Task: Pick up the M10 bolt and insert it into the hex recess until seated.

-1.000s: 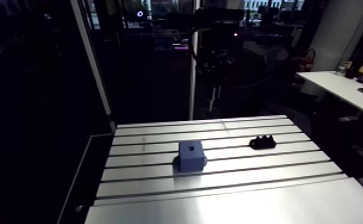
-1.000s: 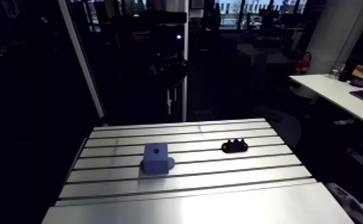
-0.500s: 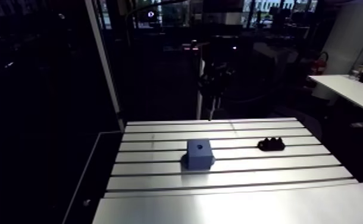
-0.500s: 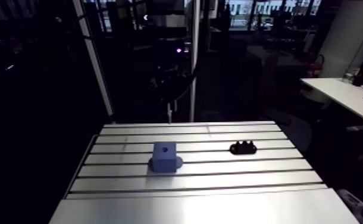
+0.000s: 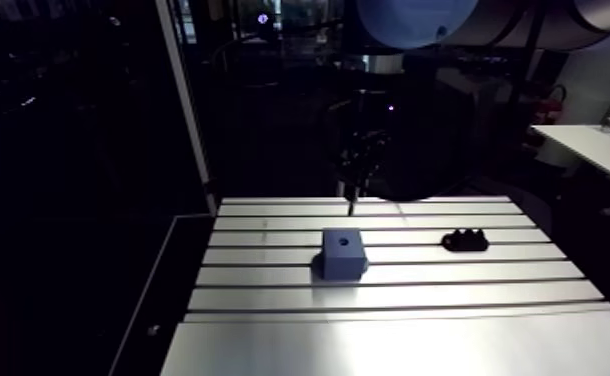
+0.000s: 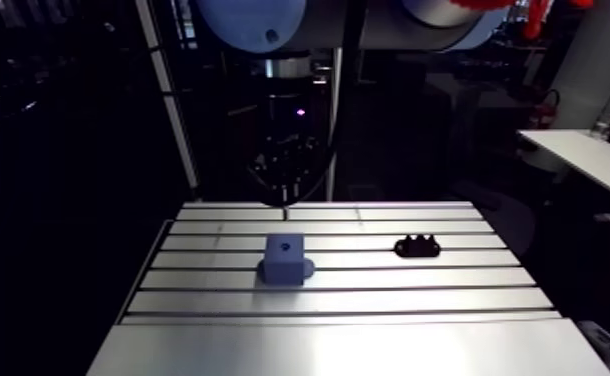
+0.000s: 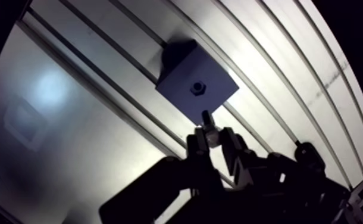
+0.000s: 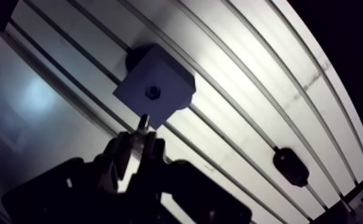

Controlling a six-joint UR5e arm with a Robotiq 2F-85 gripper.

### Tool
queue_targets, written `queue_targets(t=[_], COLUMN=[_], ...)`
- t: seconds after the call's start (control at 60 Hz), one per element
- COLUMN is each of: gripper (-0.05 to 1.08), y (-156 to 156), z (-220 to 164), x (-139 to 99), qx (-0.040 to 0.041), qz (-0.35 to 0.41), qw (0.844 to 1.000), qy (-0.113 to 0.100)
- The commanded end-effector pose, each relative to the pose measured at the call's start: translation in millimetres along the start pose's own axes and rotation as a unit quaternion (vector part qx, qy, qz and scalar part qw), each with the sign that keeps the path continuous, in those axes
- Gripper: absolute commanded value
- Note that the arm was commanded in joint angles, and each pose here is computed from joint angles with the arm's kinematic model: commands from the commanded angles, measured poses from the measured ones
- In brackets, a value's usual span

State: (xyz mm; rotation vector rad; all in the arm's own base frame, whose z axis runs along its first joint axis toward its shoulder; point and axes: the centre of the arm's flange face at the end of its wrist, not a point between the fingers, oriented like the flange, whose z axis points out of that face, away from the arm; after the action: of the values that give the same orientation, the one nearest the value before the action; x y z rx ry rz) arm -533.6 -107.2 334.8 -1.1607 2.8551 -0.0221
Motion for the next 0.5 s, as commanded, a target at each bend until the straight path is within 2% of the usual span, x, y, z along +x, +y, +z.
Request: queue_targets(t=[0.017, 0.05, 0.5], gripper=[0.92, 0.92, 0.92], y=[1, 3, 2], z=[16, 20, 30], x=[5, 7, 11], qx=[0.0086, 0.0113, 0.0172], qz=[-0.003, -0.004, -0.004], qw=[1.000, 1.000, 1.000], qy=[-0.008, -0.010, -0.017])
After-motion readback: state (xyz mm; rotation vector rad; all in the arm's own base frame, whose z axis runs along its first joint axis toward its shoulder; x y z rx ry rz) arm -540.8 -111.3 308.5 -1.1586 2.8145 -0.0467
